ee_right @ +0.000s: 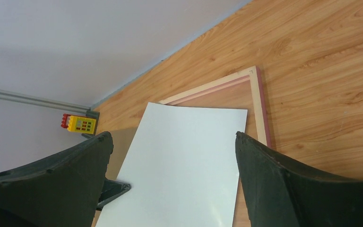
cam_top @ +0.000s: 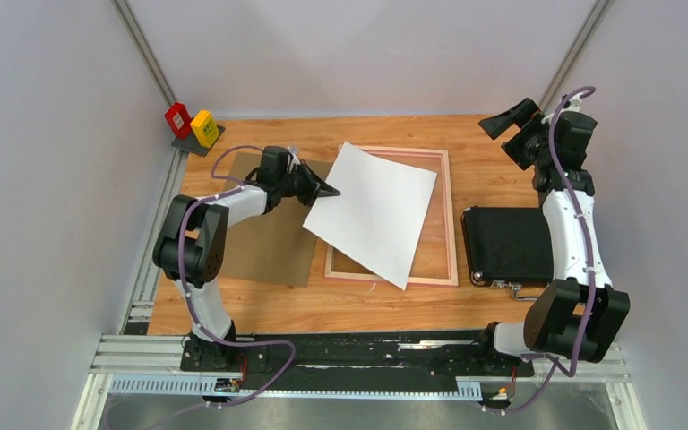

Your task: Put the photo into the frame

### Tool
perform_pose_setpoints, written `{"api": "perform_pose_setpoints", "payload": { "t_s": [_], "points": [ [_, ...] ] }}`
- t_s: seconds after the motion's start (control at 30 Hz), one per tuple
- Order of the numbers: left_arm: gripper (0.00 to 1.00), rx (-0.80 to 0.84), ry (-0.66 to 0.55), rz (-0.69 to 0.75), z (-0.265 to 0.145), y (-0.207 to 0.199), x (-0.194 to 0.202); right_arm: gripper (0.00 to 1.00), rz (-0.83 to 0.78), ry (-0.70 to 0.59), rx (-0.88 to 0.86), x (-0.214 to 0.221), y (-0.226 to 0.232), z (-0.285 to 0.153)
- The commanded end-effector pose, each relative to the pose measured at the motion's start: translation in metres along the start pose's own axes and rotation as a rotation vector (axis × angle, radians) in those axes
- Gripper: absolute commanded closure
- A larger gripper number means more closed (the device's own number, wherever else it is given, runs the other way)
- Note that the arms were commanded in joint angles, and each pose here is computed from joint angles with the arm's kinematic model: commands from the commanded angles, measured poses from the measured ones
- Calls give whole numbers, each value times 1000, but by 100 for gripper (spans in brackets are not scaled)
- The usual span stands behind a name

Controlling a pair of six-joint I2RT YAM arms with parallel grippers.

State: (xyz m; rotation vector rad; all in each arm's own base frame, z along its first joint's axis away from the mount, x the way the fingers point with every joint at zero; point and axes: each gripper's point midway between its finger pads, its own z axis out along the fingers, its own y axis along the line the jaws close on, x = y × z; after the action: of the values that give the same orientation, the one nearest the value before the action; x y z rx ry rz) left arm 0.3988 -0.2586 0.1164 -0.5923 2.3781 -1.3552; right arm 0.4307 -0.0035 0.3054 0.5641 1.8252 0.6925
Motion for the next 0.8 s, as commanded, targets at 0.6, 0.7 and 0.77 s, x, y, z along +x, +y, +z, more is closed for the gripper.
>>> {"api": "perform_pose_setpoints", "payload": {
  "t_s": [0.6, 0.7, 0.77],
  "points": [
    [100, 61, -98, -82, 27, 2, -30, 2, -72, 68, 52, 32, -40, 22],
    [100, 79, -127, -60, 19, -7, -33, 2, -80, 80, 41, 41, -45, 25],
    [100, 86, -146, -43, 14, -12, -34, 3, -97, 89, 51, 48, -50, 29]
  ]
}}
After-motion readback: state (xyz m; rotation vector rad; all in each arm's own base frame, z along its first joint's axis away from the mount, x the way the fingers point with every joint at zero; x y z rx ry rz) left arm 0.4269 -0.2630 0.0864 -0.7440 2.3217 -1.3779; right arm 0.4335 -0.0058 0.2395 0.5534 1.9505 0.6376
